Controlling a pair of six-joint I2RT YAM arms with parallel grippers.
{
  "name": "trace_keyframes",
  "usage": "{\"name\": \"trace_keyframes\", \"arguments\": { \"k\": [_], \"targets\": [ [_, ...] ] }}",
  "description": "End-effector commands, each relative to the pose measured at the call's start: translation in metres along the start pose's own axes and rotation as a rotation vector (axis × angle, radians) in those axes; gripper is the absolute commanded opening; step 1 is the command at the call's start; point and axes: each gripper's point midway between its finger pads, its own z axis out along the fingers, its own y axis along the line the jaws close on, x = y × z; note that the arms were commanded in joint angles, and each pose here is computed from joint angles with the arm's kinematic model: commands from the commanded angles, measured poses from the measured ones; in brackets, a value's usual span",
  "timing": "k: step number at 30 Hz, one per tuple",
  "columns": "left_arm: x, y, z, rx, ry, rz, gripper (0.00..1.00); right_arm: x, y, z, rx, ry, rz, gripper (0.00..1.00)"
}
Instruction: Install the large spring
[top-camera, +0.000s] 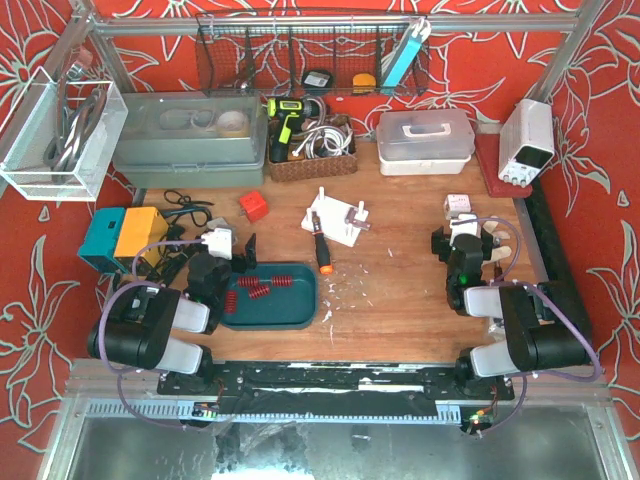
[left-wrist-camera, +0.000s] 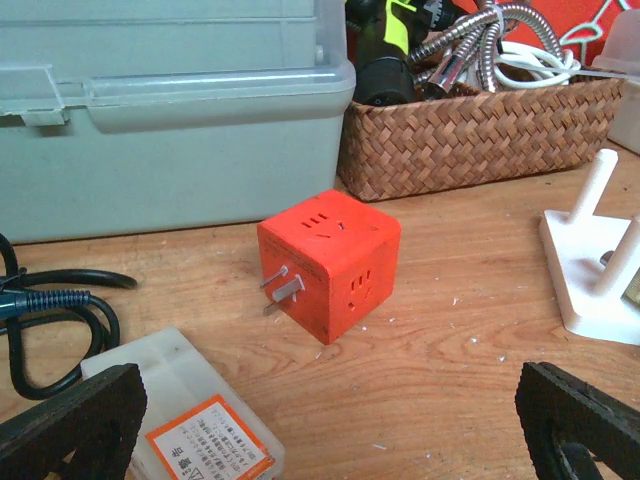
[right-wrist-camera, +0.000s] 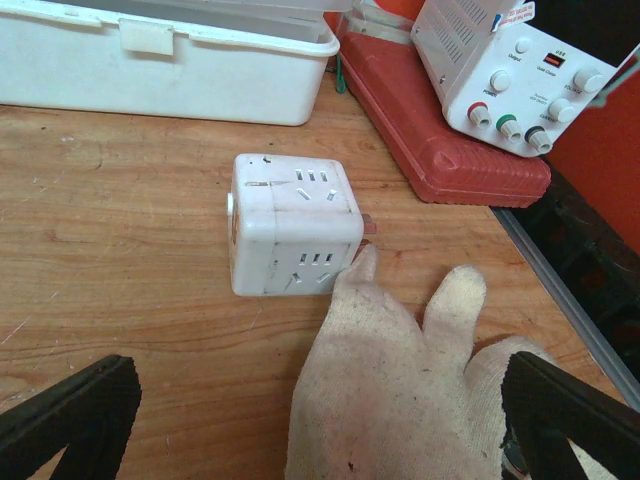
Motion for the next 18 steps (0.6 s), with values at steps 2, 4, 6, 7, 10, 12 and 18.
{"name": "trace_keyframes", "arguments": {
  "k": [2, 4, 6, 7, 10, 12, 18],
  "targets": [
    [-0.008, 0.001, 0.001, -0.002, -0.031, 0.004, 1.00, -0.002, 0.002, 0.001, -0.007, -0.003, 0.007, 0.99],
    [-0.008, 0.001, 0.001, -0.001, -0.031, 0.004, 1.00, -0.002, 0.002, 0.001, -0.006, -0.002, 0.005, 0.99],
    [-0.008, 0.001, 0.001, -0.001, -0.030, 0.004, 1.00, -0.002, 0.002, 0.001, -0.007, -0.001, 0.005, 0.99],
    [-0.008, 0.001, 0.001, -0.001, -0.030, 0.004, 1.00, -0.002, 0.002, 0.001, -0.007, -0.001, 0.006, 0.99],
    [-0.008, 0.001, 0.001, 0.000, -0.029, 0.004, 1.00, -0.002, 0.002, 0.001, -0.007, -0.001, 0.005, 0.99],
    [-0.008, 0.001, 0.001, -0.001, -0.030, 0.004, 1.00, -0.002, 0.002, 0.001, -0.007, -0.001, 0.005, 0.99],
    [-0.017, 0.002, -0.001, -0.008, -0.045, 0.002, 1.00, -0.017, 0.008, -0.006, -0.063, -0.011, -0.016, 0.99]
  ]
}}
